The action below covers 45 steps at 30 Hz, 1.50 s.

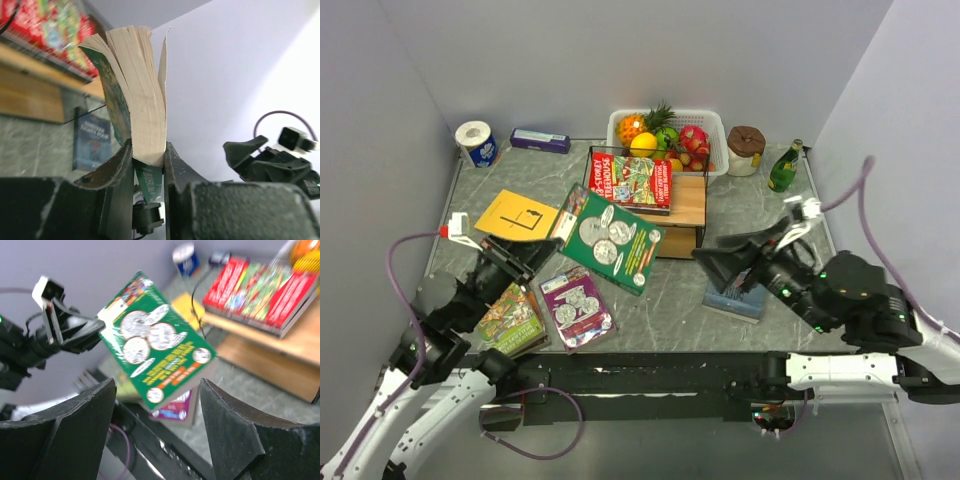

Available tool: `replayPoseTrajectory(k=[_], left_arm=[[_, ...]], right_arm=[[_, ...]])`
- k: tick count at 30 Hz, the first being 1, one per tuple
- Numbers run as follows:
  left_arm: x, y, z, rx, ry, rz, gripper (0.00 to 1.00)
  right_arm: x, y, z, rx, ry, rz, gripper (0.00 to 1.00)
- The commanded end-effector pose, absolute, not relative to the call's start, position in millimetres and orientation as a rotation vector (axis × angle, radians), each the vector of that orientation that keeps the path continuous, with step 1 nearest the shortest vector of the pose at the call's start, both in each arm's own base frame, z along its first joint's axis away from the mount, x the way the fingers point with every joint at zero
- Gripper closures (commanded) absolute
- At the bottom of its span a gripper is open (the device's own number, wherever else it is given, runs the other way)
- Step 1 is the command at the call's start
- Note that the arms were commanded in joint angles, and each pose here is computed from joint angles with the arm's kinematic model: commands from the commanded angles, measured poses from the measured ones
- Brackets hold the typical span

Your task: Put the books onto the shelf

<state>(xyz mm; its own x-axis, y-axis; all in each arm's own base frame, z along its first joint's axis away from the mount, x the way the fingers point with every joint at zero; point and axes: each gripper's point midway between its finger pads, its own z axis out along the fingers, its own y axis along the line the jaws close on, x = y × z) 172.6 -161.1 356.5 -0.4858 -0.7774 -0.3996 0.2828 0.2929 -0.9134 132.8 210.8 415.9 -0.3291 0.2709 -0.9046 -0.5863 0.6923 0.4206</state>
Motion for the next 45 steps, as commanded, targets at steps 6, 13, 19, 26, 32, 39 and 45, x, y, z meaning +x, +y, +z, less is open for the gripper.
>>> replayPoseTrajectory(k=[6,13,19,26,32,39,45], left_arm=[[218,-193,464,-0.308,1.359,-1.431,0.99],[285,-221,471,-0.311,1.286,-1.354,0.99],[321,-219,478,-0.336,1.194,-1.325,0.99],[341,-208,467,-0.387,1.145,-1.378,0.99],[358,-207,451,-0.411,1.165,-1.418,0.99],[368,-223,395,-0.437,1.276,-1.479,0.99],[374,-224,352,-0.505,1.364,-1.436,0.99]], right_arm=[[152,206,415,-0.247,1.623,0.742,0.25],[165,217,414,-0.231,1.553,0.684,0.25],[167,210,423,-0.180,1.487,0.710,0.25],[169,214,415,-0.201,1.492,0.688,0.25],[174,225,405,-0.222,1.505,0.661,0.25],[181,225,396,-0.214,1.510,0.637,0.25],[185,228,391,-0.217,1.523,0.637,0.25]])
